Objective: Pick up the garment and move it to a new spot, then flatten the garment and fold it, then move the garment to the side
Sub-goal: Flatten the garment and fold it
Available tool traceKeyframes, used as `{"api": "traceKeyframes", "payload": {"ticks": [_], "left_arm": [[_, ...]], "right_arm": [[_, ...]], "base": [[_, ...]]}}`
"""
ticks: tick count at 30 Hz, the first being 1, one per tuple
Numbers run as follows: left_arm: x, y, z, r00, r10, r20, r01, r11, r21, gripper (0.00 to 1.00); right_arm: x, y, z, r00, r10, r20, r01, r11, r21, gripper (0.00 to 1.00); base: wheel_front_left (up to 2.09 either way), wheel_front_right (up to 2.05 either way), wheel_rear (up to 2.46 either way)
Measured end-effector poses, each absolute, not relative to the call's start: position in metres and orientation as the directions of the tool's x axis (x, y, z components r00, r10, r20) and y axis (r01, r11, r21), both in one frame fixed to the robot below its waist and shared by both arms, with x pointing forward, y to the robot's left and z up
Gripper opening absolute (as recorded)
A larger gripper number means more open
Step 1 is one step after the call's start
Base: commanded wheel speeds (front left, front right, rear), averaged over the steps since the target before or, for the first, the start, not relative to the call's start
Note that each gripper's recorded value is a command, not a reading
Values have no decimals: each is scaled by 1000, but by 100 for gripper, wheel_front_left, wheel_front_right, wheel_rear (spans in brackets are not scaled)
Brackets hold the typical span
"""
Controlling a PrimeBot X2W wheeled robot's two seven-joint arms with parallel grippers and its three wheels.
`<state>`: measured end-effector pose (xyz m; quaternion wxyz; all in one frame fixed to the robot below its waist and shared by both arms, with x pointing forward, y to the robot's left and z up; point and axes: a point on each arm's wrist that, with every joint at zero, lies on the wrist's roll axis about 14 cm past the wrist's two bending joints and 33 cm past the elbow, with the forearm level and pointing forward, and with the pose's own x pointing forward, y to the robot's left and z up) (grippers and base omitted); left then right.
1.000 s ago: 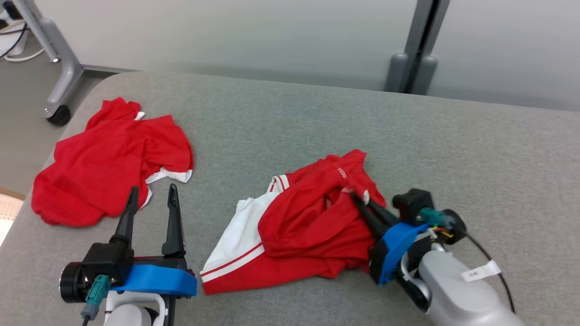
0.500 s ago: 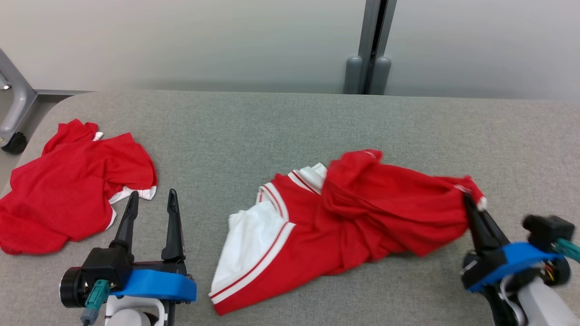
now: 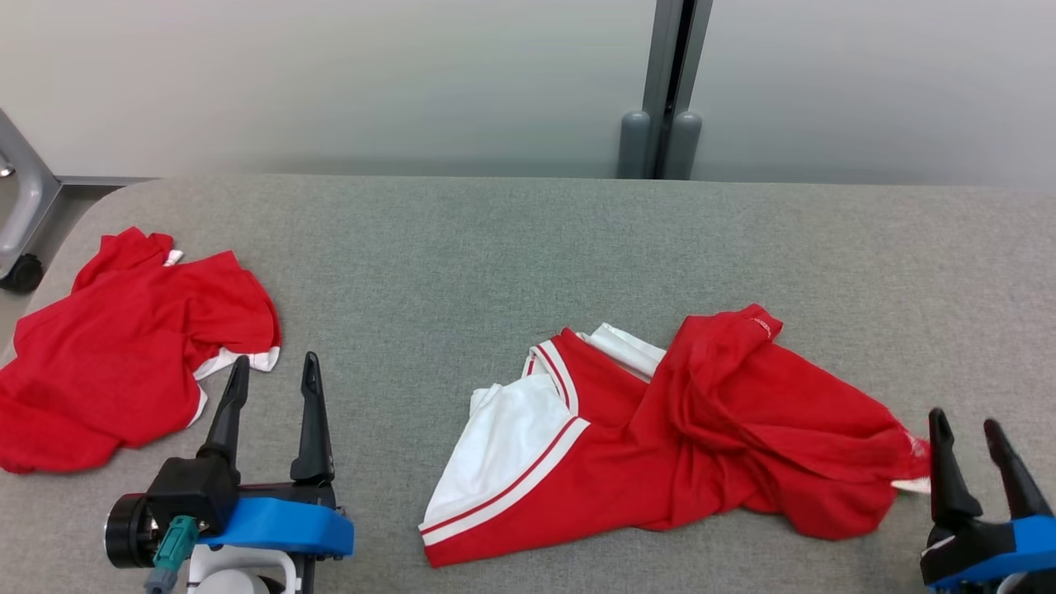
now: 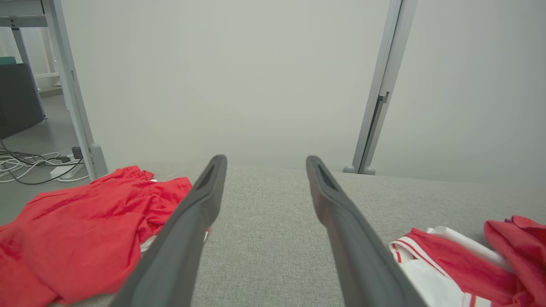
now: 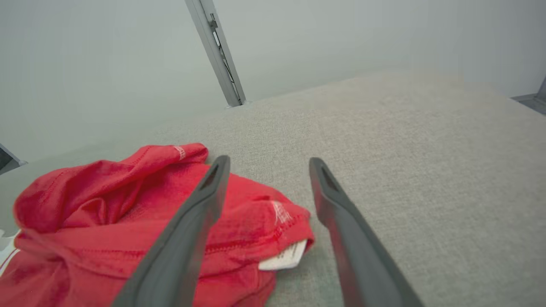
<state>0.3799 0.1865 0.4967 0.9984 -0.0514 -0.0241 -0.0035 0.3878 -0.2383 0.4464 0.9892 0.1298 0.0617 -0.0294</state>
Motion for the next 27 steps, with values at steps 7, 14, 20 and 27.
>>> {"api": "traceKeyframes", "payload": {"ticks": [7,14,20,27], "left_arm": [[379,187,500,998,-9,58,15,995,-96,100],[376,188,503,998,-13,65,19,996,-87,100],[375,189,503,998,-12,65,17,997,-81,100],[376,186,499,998,-23,52,27,997,-77,100]], "right_arm": [[400,-219,512,996,-12,91,-5,983,183,100],[392,-159,550,972,136,193,-158,982,106,100],[379,-138,530,975,189,118,-202,974,103,100],[375,-138,524,978,187,96,-197,975,102,100]], "base": [[0,0,0],[0,0,0],[0,0,0],[0,0,0]]}}
